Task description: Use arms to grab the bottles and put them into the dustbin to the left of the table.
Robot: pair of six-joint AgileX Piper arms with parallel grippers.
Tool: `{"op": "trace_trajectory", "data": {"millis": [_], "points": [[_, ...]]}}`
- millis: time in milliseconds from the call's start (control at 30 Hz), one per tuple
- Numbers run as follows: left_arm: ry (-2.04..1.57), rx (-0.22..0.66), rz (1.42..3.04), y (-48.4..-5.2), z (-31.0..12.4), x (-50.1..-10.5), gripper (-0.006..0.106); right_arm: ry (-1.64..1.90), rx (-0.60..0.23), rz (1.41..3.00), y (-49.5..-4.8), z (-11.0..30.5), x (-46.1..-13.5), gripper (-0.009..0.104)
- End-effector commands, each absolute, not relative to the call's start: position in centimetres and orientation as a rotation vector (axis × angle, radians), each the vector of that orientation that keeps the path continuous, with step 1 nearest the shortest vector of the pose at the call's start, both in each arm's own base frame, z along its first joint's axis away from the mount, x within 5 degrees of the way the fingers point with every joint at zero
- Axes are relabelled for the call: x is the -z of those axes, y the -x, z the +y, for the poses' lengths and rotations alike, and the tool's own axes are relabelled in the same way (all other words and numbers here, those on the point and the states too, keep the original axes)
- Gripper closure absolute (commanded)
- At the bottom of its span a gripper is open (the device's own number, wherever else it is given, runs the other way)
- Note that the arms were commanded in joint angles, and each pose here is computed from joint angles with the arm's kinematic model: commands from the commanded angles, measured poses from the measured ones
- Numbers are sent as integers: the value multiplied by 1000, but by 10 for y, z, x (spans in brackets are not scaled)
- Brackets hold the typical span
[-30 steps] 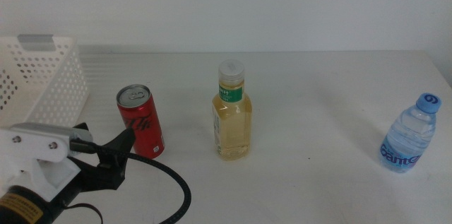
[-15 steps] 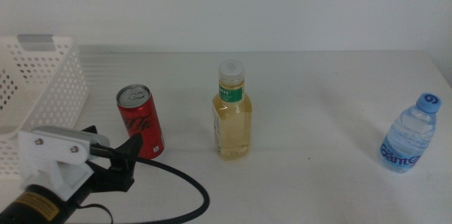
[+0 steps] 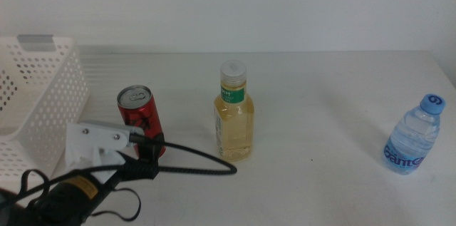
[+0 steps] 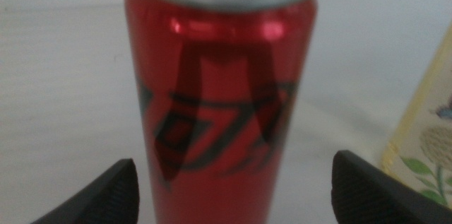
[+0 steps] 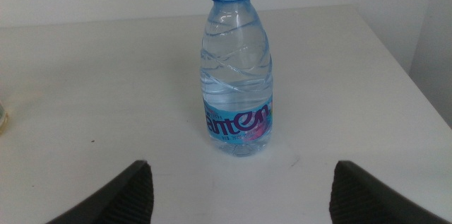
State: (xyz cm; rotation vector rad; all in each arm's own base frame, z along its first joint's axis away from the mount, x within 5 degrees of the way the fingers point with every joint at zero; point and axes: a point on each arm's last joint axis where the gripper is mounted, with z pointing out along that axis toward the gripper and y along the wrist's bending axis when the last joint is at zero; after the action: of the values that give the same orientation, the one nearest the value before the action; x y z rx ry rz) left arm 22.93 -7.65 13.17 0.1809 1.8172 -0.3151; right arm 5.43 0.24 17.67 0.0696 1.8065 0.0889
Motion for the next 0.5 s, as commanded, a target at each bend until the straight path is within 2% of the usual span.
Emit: {"op": "trace_trajectory", "data": {"millis": [0,467], "points": [[-142,341,1580,-242,-77,-159,12,-68,-72,1698,-54,1,-187,30],[-153,421,1560,-291,-75,-152,12,-68,-72,1698,-54,1,-187,30]]}}
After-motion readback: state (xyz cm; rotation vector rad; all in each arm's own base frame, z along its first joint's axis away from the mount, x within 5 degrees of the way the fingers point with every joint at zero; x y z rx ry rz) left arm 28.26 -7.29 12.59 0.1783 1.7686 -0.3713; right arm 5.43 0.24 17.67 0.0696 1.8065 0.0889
